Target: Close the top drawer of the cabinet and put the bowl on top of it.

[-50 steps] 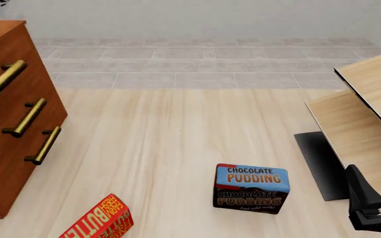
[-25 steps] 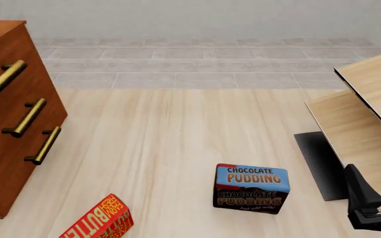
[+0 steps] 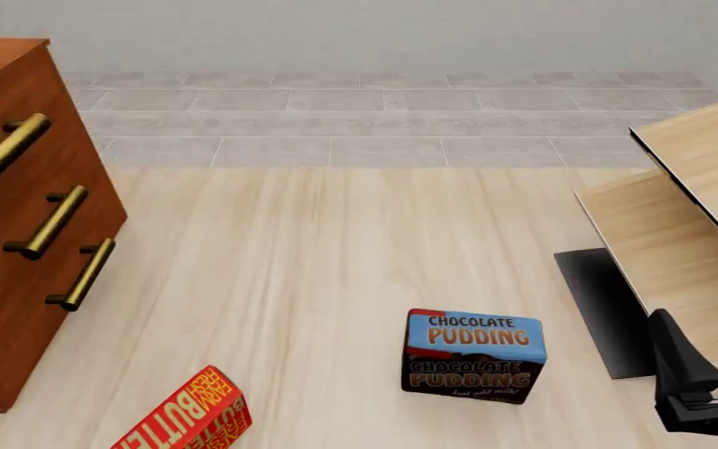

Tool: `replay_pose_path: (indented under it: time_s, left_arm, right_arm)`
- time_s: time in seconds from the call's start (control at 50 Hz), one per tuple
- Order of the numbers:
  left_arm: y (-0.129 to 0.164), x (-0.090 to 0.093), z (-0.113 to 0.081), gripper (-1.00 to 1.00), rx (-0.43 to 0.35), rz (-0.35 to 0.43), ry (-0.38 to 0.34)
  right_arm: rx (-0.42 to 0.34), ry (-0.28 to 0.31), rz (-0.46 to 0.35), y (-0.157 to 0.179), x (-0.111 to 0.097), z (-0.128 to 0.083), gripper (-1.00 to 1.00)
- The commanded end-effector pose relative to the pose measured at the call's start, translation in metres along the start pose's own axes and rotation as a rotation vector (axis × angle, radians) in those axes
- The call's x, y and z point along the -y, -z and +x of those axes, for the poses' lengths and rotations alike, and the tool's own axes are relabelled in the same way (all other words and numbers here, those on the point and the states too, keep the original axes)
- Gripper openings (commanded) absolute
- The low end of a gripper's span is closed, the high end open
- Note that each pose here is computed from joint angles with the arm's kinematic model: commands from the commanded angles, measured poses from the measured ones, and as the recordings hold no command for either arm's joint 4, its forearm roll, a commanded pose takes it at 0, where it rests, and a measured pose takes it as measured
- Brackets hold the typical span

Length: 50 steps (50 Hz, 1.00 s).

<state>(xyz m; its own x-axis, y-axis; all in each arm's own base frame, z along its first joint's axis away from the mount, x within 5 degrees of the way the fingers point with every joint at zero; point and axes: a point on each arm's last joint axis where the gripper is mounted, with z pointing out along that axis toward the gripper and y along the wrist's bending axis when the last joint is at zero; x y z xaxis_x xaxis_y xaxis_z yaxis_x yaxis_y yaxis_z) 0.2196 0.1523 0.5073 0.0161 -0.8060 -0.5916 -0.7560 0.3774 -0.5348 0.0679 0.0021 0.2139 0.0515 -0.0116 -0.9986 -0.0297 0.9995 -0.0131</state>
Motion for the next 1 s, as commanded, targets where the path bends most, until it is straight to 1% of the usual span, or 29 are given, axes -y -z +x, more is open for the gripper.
replay_pose_path:
  time_s: [0.02,0.04,0.12,0.36,0.66,0.82,1.0]
  left_arm:
    - [-0.020,-0.010,-0.002,-1.00,-0.029,-0.056,0.015]
    - [-0.020,-0.013,-0.005,-1.00,-0.021,-0.066,0.014]
    - [-0.023,-0.014,-0.007,-1.00,-0.021,-0.070,0.005]
    - [-0.038,-0.018,-0.003,-1.00,-0.058,-0.102,0.022]
    - [-0.044,-0.019,-0.004,-1.00,-0.062,-0.113,0.020]
    - [-0.047,-0.024,-0.008,-1.00,-0.058,-0.127,0.020]
    - [-0.048,-0.023,-0.008,-1.00,-0.062,-0.128,0.019]
  right_arm:
    - [0.000,0.000,0.000,0.000,0.000,0.000,1.00]
    - [0.001,0.000,0.000,0.000,0.000,0.000,1.00]
    - [0.002,0.000,0.001,0.001,0.000,0.000,1.00]
    - [0.002,-0.001,0.001,0.001,0.000,0.000,1.00]
    - [0.002,-0.002,0.001,0.001,0.000,0.000,1.00]
    - [0.002,-0.003,0.001,0.001,0.000,0.000,1.00]
    - [0.002,-0.002,0.001,0.000,0.000,0.000,1.00]
